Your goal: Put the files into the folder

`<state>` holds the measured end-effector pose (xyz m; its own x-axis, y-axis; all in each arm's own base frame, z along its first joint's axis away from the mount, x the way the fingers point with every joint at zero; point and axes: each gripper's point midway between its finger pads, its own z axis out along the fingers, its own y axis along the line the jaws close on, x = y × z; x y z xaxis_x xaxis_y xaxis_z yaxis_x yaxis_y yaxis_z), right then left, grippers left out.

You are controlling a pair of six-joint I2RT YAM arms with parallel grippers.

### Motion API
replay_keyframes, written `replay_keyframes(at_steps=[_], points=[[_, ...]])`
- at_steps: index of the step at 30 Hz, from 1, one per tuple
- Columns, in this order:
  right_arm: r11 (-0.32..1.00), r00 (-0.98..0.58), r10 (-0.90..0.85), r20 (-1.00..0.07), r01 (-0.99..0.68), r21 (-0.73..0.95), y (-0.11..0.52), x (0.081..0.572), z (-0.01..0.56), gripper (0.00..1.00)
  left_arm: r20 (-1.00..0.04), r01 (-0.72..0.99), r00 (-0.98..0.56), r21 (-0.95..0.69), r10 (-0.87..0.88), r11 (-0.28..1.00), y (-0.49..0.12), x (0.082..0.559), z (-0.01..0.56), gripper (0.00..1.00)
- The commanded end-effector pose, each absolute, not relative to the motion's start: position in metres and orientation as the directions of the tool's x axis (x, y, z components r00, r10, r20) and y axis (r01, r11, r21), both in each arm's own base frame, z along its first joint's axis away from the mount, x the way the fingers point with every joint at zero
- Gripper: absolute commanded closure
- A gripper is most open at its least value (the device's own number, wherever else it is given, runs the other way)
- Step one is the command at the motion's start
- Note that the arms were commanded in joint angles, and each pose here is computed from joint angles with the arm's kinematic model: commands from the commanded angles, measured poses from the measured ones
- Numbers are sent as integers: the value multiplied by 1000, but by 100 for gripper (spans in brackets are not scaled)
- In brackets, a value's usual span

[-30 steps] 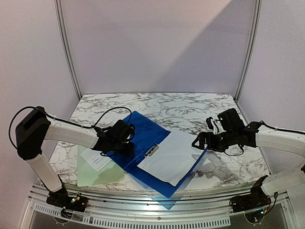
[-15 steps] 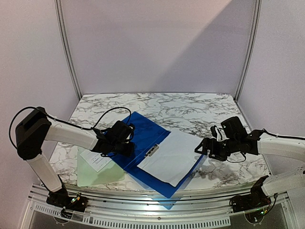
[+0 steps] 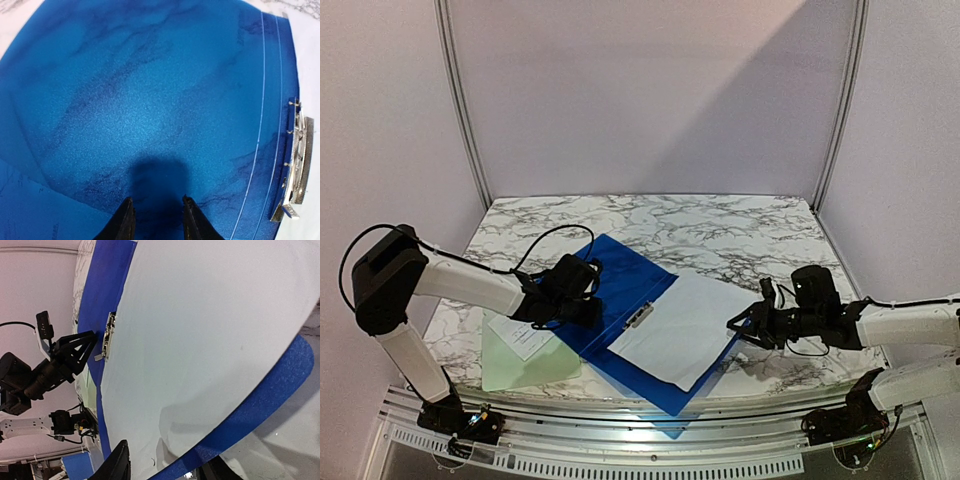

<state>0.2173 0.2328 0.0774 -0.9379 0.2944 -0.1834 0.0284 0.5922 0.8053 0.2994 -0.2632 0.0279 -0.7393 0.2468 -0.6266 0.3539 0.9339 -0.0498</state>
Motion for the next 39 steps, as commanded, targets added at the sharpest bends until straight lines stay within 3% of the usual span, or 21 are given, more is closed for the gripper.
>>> replay_keyframes(at_steps=[1, 11, 19, 28, 39], points=[[517, -938, 301, -174, 7, 856, 244, 219, 89, 63, -538, 343, -799, -41, 268, 939, -244, 281, 4, 67], [597, -931, 316, -183, 45, 801, 239, 230, 77, 100, -565, 350, -785, -66, 254, 934, -248, 282, 16, 67], [707, -928, 300, -219, 62, 705, 228, 245, 79, 100, -602, 371, -759, -85, 249, 925, -253, 283, 43, 63], [794, -946, 249, -209, 76, 603, 205, 260, 86, 100, -663, 392, -714, -112, 225, 913, -255, 285, 84, 39], [918, -980, 62, -190, -19, 395, 164, 267, 99, 100, -716, 387, -662, -73, 221, 919, -249, 295, 109, 15]])
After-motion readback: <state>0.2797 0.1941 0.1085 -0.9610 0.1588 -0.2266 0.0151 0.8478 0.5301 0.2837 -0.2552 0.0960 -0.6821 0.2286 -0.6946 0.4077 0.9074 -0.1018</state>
